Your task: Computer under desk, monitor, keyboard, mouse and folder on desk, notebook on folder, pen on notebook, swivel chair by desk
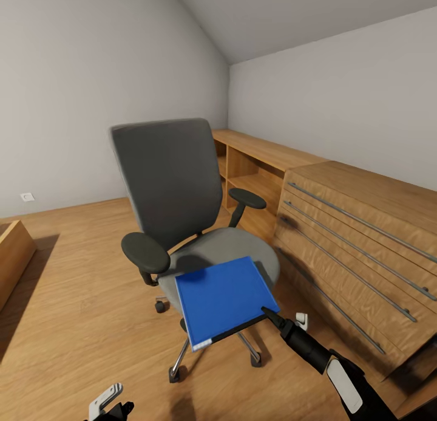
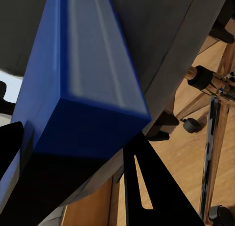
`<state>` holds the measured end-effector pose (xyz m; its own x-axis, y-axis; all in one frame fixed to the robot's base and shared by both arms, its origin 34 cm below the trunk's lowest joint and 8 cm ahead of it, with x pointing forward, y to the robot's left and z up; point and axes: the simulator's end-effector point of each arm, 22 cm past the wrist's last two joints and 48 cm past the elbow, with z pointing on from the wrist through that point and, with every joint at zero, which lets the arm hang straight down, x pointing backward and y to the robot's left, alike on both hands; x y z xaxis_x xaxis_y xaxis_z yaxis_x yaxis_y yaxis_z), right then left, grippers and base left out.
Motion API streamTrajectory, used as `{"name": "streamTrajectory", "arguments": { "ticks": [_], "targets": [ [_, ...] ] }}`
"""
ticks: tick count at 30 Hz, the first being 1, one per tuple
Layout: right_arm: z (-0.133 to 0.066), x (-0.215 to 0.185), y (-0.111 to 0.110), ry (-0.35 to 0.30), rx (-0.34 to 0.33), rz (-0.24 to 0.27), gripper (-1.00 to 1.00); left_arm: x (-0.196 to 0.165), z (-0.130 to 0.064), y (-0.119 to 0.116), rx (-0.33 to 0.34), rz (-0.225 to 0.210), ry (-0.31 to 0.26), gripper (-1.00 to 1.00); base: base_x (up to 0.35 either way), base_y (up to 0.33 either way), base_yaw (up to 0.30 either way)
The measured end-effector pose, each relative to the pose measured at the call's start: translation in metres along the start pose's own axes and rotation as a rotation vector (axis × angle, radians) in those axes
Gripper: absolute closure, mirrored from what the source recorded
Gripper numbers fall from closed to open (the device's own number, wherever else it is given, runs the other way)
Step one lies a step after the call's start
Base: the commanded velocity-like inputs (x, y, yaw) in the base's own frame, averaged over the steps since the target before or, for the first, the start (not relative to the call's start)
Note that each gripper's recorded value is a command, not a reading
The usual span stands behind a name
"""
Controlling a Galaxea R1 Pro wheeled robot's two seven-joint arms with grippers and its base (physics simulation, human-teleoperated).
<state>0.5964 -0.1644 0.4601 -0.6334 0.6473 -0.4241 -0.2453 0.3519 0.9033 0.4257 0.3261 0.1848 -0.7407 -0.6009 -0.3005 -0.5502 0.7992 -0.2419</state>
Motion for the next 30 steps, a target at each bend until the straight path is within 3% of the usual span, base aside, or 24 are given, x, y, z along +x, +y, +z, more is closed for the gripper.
{"name": "streamTrajectory", "arguments": {
  "ticks": [7, 30],
  "targets": [
    [0.000, 0.000, 0.000, 0.000, 0.000, 0.001, 1.00, 0.000, 0.000, 0.000, 0.001, 0.000, 0.000, -1.00, 0.000, 0.000, 0.000],
    [0.007, -0.029, 0.042, 0.006, 0.006, -0.014, 1.00, -0.025, -0.042, -0.021, 0.002, 0.000, 0.001, -1.00, 0.000, 0.000, 0.000]
  ]
}}
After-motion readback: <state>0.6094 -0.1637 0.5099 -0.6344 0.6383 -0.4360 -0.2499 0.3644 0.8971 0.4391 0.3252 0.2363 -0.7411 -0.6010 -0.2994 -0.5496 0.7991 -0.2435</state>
